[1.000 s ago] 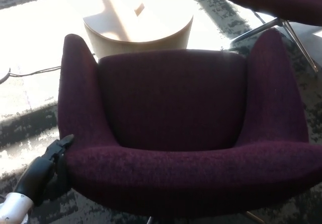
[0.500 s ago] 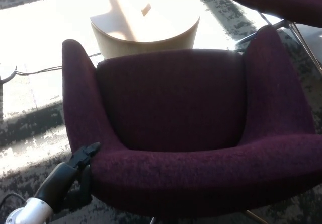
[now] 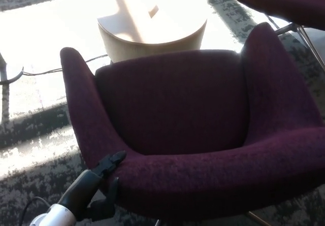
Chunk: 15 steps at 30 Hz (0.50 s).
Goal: The robot stands in front of a sofa and uses its left hand to push the left side of the sofa
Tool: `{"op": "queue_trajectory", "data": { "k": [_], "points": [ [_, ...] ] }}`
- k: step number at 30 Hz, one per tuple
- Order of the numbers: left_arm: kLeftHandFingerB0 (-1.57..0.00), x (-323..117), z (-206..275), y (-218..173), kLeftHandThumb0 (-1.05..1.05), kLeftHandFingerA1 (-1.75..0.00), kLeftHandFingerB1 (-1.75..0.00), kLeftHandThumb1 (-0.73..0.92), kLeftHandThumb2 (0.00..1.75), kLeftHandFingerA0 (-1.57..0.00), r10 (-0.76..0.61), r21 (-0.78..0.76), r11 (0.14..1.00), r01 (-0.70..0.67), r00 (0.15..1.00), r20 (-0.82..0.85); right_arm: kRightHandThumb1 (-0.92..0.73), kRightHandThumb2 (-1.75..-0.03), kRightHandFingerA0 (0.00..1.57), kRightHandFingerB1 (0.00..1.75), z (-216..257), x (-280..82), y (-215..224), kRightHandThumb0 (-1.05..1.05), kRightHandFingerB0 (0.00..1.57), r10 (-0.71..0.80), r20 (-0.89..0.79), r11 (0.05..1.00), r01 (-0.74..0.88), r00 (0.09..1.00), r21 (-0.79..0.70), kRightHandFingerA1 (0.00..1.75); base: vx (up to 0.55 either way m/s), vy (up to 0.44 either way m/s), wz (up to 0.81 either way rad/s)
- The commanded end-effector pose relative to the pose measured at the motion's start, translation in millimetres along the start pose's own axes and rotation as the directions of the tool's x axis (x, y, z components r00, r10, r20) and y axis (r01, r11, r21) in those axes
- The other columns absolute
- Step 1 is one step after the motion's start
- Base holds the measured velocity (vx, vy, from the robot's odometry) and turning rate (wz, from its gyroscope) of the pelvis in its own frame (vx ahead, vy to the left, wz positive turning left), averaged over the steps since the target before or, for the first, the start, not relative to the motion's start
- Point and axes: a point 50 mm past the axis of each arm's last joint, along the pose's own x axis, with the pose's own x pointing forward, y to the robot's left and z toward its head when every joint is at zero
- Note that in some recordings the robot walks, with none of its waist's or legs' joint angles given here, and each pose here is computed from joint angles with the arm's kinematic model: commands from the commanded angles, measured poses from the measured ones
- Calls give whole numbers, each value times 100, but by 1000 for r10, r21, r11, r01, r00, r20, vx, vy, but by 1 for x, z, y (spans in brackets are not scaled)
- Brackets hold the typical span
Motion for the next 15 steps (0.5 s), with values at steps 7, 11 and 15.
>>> {"op": "queue_trajectory", "data": {
  "k": [7, 11, 15],
  "points": [
    [-9, 15, 26, -59, -94, -25, -18, 86, 123, -2, -211, 56, 976, 210, 977, 16, -68, -61, 83, 45, -2, 1, -8, -47, 70, -10, -1, 1000, 10, 1000, -10, 68, -18, -1, 12],
    [-7, 16, 32, -68, -93, -26, -17, 85, 124, -2, -244, 86, 967, 241, 970, 21, -69, -61, 84, 45, -2, 1, -8, -48, 69, -11, 2, 1000, 11, 1000, -28, 63, -5, -1, 6],
    [-8, 19, 43, -88, -98, -21, -16, 87, 127, -1, -301, 116, 949, 294, 952, 54, -68, -60, 83, 46, 0, 1, -9, -46, 70, -12, 16, 1000, 13, 1000, -17, 67, 1, -3, 4]
  ]
}}
